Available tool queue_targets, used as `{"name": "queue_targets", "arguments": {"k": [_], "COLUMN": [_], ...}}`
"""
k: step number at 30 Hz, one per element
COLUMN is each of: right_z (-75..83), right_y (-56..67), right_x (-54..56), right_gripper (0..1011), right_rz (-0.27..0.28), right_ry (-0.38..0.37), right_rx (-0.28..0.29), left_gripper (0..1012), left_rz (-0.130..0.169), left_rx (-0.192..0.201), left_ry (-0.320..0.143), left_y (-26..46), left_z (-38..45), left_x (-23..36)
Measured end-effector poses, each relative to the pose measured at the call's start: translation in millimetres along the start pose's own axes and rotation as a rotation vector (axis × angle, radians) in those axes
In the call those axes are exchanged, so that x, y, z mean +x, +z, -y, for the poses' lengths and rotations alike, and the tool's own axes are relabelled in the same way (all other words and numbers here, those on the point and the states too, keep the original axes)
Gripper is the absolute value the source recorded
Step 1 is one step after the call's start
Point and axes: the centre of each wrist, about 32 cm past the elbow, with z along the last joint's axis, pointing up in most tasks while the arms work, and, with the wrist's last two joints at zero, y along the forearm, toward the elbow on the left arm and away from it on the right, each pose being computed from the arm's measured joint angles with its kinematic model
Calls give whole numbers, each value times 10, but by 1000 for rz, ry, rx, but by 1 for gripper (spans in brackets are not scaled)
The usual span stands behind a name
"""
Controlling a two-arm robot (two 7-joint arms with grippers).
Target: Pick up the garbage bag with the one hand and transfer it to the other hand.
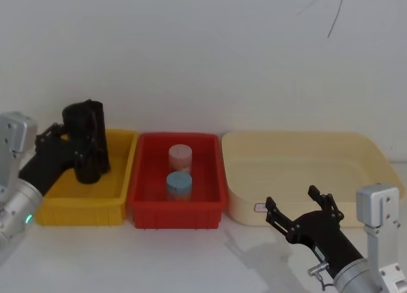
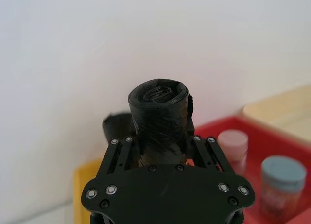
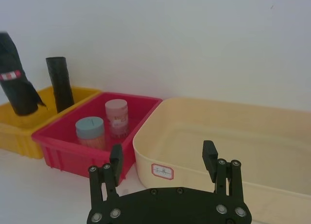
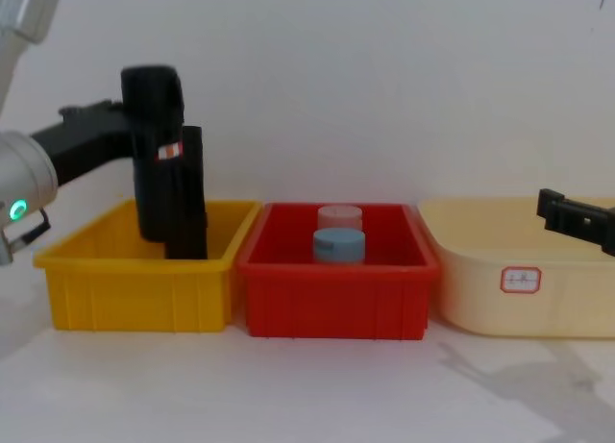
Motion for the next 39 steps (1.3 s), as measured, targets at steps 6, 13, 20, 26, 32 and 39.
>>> {"name": "queue_targets", "arguments": {"k": [6, 13, 20, 26, 32, 39], "right_z": [0, 0, 0, 0, 0, 0], "right_y": [0, 0, 0, 0, 0, 0], "right_x": [0, 0, 0, 0, 0, 0], "right_gripper": [1000, 1000, 1000, 1000, 1000, 1000], "right_rz": [0, 0, 0, 0, 0, 0], "right_ry": [0, 0, 0, 0, 0, 0], "right_rx": [0, 0, 0, 0, 0, 0], "left_gripper": [446, 434, 434, 434, 434, 434], "left_rz": [2, -16, -51, -97, -155, -207], "left_rx": [-78, -174, -226, -249, -240, -221], "left_ry": [-32, -101, -181, -256, -328, -389], "left_y": [179, 395, 493, 523, 478, 407], "left_z": [-18, 13, 96, 220, 373, 521], "left_x": [-50, -158, -306, -472, -653, -816]}}
